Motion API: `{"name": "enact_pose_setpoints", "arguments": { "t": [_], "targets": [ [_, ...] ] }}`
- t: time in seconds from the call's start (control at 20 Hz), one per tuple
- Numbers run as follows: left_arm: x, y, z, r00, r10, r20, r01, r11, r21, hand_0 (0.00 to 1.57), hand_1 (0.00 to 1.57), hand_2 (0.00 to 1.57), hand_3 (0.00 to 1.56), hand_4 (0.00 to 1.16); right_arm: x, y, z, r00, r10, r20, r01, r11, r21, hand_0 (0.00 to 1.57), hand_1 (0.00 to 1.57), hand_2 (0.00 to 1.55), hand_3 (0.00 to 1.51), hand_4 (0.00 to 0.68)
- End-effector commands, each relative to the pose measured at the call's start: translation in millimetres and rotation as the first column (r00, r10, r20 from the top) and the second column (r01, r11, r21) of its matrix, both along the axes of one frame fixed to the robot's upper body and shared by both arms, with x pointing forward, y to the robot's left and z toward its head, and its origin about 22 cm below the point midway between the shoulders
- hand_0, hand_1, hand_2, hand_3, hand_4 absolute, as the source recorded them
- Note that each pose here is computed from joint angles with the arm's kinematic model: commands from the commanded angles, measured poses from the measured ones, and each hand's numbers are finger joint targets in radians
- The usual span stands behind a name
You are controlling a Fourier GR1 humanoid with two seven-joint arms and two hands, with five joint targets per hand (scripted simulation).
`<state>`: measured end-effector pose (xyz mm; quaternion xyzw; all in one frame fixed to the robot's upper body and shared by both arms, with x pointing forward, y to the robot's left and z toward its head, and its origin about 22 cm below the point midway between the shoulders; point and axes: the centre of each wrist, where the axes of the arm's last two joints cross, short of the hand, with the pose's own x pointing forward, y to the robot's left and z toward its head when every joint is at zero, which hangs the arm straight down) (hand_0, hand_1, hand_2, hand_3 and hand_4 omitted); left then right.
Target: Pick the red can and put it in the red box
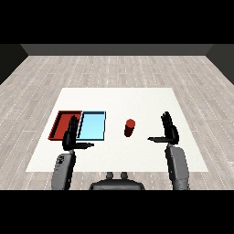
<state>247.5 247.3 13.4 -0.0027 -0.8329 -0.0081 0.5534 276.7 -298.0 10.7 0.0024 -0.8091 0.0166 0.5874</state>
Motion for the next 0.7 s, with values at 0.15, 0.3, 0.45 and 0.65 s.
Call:
{"name": "enact_pose_setpoints", "arguments": {
  "t": [0.15, 0.3, 0.45, 0.65],
  "targets": [
    [13.4, -1.3, -10.8, 0.999, -0.006, 0.048, 0.006, 1.000, -0.003, 0.00, 0.00, 0.00, 0.00, 0.00, 11.5, -11.8, -1.1, 0.9994, 0.009, 0.034, -0.010, 0.9999, 0.011, 0.00, 0.00, 0.00, 0.00, 0.000],
    [-5.4, 0.8, 5.0, 0.998, 0.002, 0.061, -0.001, 1.000, -0.006, 0.00, 0.00, 0.00, 0.00, 0.00, 3.3, -1.0, -25.8, 0.9993, 0.037, -0.006, -0.037, 0.9993, 0.010, 0.00, 0.00, 0.00, 0.00, 0.000],
    [17.4, 13.9, 1.0, 0.999, -0.004, 0.044, 0.006, 0.999, -0.042, 0.00, 0.00, 0.00, 0.00, 0.00, -0.7, 18.2, -32.0, 0.9987, 0.051, 0.003, -0.051, 0.9977, 0.046, 0.00, 0.00, 0.00, 0.00, 0.000],
    [9.8, 12.5, -14.4, 0.999, 0.001, 0.051, 0.001, 0.999, -0.038, 0.00, 0.00, 0.00, 0.00, 0.00, 3.9, 8.3, -3.4, 0.9977, 0.063, -0.022, -0.062, 0.9970, 0.045, 0.00, 0.00, 0.00, 0.00, 0.000]
  ]
}}
